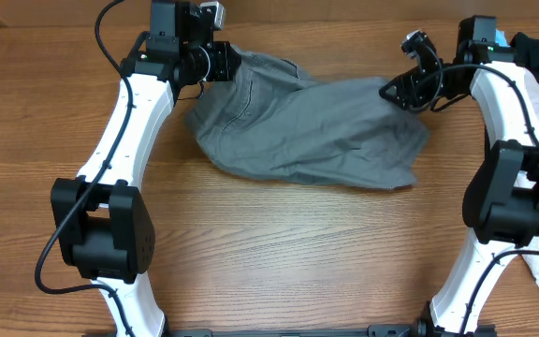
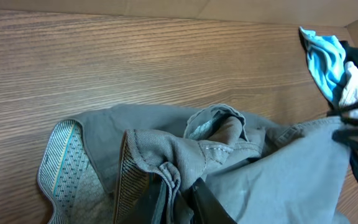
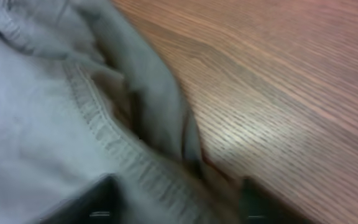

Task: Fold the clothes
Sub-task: 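Grasp the shorts' right edge with the right gripper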

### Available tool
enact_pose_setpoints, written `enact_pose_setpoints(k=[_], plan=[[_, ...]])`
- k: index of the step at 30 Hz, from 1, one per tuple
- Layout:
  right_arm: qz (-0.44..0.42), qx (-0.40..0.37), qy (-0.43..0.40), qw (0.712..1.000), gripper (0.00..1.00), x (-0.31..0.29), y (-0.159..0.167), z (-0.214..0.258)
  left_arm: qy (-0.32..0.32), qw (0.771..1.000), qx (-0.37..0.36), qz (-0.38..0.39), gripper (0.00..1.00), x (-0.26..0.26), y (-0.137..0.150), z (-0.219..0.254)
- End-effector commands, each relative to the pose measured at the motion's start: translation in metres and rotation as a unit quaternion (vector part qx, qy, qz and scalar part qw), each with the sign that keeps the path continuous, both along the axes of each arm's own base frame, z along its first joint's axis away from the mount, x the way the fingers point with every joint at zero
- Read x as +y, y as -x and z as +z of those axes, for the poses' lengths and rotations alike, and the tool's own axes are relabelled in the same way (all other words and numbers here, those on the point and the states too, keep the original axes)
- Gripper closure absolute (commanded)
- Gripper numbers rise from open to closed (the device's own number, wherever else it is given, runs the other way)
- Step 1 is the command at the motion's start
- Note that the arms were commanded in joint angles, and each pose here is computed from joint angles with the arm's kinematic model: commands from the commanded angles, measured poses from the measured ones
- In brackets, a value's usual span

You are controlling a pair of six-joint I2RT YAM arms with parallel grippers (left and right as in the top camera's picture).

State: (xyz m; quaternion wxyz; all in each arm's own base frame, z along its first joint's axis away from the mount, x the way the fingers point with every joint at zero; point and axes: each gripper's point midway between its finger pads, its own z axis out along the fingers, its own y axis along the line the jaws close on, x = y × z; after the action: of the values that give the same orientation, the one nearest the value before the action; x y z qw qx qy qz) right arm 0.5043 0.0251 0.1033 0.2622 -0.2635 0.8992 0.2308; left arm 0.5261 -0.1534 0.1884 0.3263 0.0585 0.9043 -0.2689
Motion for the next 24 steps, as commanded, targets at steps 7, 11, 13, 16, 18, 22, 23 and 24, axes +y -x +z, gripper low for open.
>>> enact_pose_setpoints(k=[7,11,13,16,18,22,23,24], plan=[[0.005,0.018,-0.018,1.000,0.96,0.006,0.008,0.002,0.008,1.000,-0.029,-0.001,0.96,0.000,-0.006,0.023],[-0.009,0.029,-0.028,0.999,0.96,0.007,0.012,0.020,0.011,0.999,-0.038,0.000,0.96,-0.001,-0.006,0.029],[-0.028,0.039,-0.042,0.998,0.96,0.009,0.013,0.037,0.011,0.999,-0.045,0.003,0.96,0.002,-0.006,0.036],[-0.032,0.048,-0.059,0.997,0.96,0.014,0.023,0.070,0.013,0.998,-0.059,0.009,0.96,0.010,-0.002,0.055],[-0.031,0.055,-0.065,0.996,0.96,0.017,0.033,0.091,0.014,0.998,-0.066,0.014,0.96,0.016,0.003,0.068],[-0.057,0.087,-0.077,0.992,0.96,0.021,0.059,0.132,0.012,0.998,-0.061,0.021,0.96,0.026,0.023,0.088],[-0.066,0.098,-0.081,0.990,0.96,0.022,0.067,0.141,0.011,0.998,-0.057,0.023,0.96,0.028,0.028,0.091],[-0.072,0.107,-0.084,0.988,0.96,0.023,0.075,0.148,0.011,0.998,-0.053,0.023,0.96,0.029,0.034,0.094]])
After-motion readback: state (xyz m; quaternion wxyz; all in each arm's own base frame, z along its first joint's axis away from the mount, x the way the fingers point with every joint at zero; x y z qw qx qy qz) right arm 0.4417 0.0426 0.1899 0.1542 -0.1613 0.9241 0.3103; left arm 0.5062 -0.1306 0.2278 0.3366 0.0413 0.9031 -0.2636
